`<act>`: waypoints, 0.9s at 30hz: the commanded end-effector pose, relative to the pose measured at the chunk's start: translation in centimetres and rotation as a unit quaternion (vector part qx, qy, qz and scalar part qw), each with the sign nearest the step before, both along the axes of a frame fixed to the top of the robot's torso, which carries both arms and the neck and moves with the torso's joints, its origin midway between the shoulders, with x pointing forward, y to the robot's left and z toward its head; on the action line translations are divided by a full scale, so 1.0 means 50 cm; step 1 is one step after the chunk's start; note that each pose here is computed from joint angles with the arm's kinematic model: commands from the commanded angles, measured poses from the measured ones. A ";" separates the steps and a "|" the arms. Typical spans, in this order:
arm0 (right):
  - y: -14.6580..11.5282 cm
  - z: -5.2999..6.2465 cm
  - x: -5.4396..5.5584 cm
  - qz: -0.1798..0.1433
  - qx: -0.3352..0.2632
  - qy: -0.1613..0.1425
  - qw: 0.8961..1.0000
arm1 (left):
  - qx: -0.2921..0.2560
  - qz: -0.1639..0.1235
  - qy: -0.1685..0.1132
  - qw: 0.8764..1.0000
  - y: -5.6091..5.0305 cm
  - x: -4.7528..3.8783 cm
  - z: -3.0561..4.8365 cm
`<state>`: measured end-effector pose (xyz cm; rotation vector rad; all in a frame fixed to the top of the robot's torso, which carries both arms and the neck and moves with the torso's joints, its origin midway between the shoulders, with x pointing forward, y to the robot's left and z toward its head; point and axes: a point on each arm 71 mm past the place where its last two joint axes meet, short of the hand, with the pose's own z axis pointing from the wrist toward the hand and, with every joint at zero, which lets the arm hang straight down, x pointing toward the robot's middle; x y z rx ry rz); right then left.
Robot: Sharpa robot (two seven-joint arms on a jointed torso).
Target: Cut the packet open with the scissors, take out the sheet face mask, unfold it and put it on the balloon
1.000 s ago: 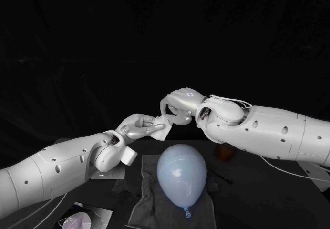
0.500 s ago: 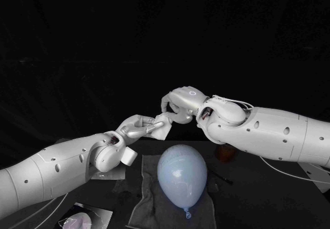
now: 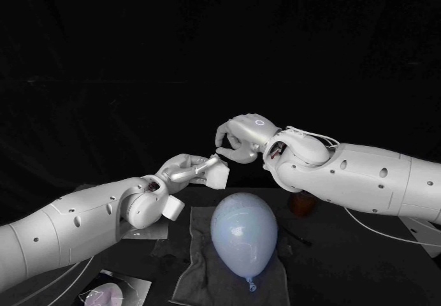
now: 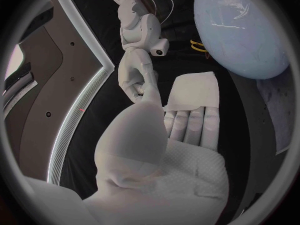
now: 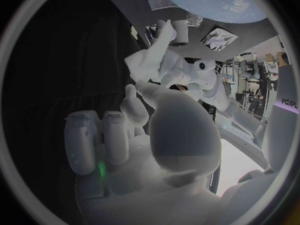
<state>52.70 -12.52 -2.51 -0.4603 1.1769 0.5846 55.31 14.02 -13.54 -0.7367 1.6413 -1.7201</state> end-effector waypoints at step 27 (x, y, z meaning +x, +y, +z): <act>-0.027 0.002 0.002 -0.023 0.048 -0.015 0.998 | -0.051 0.014 0.052 0.997 0.006 0.003 -0.001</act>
